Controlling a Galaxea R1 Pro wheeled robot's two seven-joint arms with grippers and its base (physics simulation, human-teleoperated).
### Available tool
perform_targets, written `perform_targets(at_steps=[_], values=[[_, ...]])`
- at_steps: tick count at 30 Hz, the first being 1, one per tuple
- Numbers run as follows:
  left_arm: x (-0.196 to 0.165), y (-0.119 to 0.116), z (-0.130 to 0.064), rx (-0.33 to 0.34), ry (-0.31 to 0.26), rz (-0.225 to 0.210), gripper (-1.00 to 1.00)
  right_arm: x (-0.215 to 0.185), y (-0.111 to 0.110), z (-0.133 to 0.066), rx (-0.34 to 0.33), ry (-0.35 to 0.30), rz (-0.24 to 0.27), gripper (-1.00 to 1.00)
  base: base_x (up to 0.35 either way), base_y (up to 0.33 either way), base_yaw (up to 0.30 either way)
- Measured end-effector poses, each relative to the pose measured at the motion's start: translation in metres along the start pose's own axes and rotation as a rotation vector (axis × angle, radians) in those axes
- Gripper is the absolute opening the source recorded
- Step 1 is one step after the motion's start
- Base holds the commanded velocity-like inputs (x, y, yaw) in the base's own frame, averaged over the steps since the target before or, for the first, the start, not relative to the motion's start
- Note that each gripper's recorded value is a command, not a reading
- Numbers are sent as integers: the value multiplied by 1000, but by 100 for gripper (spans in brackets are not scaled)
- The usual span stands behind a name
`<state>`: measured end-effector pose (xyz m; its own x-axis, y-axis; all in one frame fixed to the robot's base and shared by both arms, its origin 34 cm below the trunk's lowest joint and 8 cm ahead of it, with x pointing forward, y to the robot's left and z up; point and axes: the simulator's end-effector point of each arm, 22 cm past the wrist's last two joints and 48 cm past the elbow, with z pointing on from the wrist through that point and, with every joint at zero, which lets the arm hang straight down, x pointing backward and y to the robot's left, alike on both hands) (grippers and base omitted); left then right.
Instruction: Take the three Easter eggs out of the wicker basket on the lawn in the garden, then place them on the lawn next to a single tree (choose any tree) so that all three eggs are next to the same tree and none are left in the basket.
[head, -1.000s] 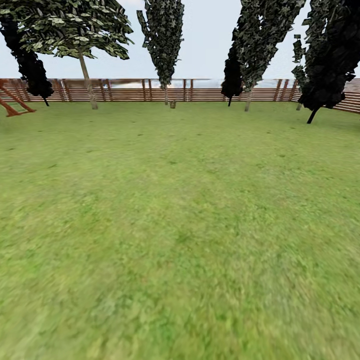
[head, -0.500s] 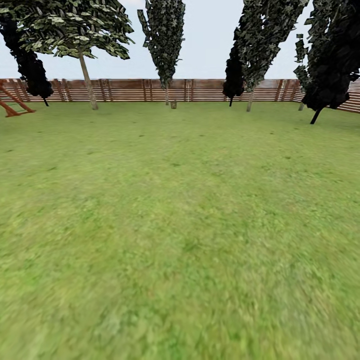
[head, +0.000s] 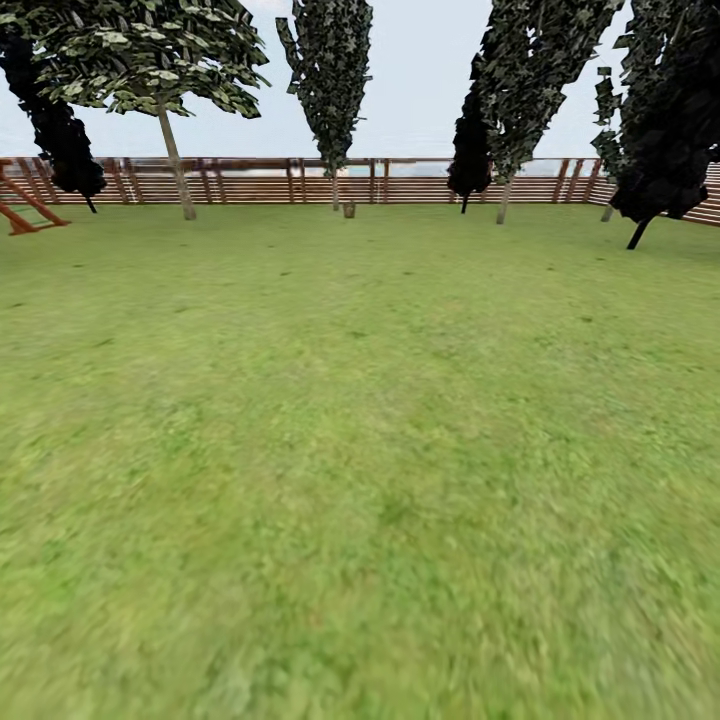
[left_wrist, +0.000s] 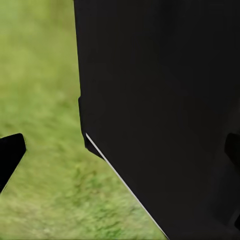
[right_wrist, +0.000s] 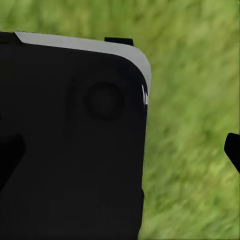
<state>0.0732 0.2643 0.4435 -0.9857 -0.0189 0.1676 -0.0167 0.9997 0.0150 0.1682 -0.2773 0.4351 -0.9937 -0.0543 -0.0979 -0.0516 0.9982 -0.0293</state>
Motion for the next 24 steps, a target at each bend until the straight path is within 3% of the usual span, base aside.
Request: perform_targets(at_steps=[13,24], values=[[0,0,0,0,1,-1,100,0,0,0,1,-2,2,100,268,170,1],[0,0,0,0,0,-2,100,-1,-2,0,3,-2,3,100,281,145,172]])
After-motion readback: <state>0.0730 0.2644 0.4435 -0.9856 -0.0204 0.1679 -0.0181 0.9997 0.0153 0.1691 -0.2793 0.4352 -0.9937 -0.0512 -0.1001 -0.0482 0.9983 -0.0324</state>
